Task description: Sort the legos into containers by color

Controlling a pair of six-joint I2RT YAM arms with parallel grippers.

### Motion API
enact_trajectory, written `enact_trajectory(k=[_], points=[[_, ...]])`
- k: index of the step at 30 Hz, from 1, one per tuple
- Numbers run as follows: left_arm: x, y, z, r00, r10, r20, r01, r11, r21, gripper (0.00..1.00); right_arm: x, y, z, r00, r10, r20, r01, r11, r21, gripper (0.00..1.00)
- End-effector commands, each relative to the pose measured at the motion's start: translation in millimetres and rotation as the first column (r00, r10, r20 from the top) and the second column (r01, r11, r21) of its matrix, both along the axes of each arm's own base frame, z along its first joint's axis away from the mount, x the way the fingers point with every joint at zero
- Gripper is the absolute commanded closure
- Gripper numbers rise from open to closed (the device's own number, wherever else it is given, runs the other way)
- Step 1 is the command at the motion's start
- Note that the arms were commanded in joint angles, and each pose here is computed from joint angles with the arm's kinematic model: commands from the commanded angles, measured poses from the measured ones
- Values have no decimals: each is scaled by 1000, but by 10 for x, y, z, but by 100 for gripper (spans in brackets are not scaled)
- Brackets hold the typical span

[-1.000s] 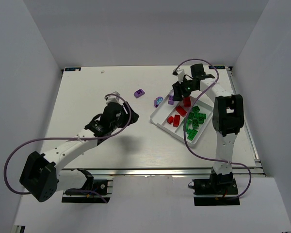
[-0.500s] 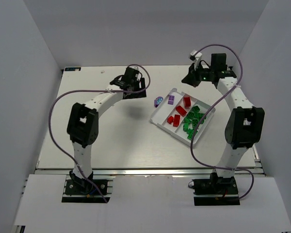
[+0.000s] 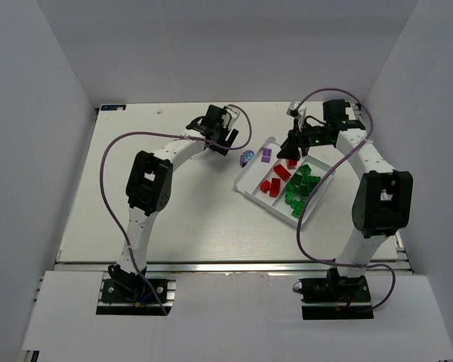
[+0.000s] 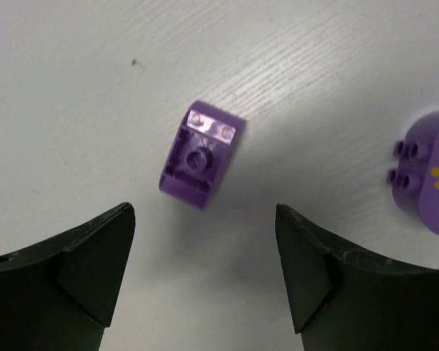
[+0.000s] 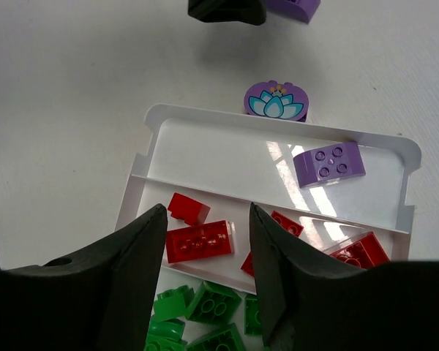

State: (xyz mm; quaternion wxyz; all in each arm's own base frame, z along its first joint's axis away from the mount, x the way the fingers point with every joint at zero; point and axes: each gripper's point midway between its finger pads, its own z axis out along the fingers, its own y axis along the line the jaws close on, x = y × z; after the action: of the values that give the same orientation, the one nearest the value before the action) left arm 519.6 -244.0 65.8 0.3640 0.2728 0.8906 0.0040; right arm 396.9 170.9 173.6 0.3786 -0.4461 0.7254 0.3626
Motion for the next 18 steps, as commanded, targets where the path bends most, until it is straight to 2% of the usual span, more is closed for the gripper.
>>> enact_trajectory(k=[1,5,13,17,18], points=[[237,-29,89,995,-68,80,65,997,44,13,-88,-24,260,997,11,70,-11,1000,13,46],[340,-73,-51,992,-92,81,92,996,7,14,-109,-65,276,998,-9,65,8,1000,14,46],[505,-26,-157,992,-79,94,79,997,8,17,-165,-138,271,997,-29,73,28,1000,9,46],[454,-39,-224,993,-92,73,93,996,-10,24,-178,-138,267,997,-36,65,35,999,16,46],[430,-71,-241,993,-103,64,105,994,-26,29,-178,-141,263,997,-40,59,39,999,20,46]])
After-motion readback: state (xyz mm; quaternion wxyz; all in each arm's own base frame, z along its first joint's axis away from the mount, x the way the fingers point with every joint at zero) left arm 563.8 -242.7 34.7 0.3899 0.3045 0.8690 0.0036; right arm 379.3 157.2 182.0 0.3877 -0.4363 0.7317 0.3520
